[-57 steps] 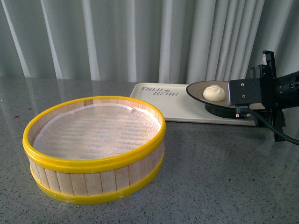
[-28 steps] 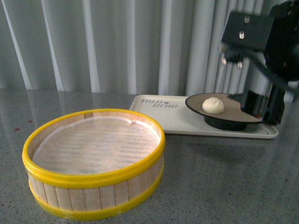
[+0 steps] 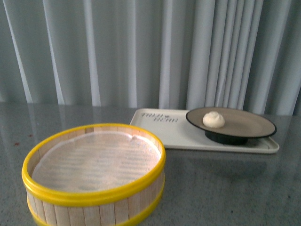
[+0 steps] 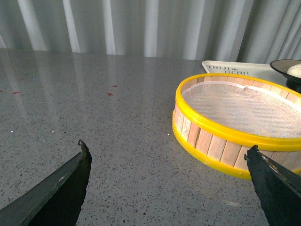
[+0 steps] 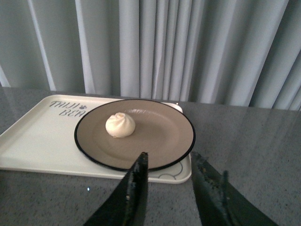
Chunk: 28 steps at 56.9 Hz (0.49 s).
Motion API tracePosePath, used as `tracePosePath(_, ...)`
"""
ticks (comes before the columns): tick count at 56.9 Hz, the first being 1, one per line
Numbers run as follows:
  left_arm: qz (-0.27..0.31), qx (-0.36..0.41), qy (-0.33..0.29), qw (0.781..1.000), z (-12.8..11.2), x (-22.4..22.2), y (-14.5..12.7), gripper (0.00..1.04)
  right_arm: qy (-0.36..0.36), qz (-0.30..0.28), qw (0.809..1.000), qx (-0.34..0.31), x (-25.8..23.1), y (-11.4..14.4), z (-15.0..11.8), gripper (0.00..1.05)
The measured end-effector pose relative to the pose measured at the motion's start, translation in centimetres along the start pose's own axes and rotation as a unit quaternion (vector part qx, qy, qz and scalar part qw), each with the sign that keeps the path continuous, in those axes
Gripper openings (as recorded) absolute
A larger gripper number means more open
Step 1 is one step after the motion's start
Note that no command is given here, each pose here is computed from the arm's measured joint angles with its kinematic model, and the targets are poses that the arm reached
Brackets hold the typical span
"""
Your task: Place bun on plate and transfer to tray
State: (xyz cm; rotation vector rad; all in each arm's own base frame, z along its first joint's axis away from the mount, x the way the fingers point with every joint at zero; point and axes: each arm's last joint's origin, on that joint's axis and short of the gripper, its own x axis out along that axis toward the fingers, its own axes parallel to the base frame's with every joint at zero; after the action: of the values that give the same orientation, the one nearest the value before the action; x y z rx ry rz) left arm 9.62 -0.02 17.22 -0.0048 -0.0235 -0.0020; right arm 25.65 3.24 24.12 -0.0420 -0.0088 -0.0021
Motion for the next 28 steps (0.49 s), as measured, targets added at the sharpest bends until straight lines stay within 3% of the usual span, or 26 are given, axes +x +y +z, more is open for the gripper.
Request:
tracePosePath(10,0.000,0.000,0.000,1.000,0.0,0.0,0.0,0.98,0.010,0.005,1.000,0.010,-2.9,-0.9,-2.4,0.01)
tracePosePath(28,0.000,0.000,0.000,1.000,0.0,0.0,0.0,0.98,0.009,0.006,1.000,0.014,-7.6,-2.8,-5.1,0.02)
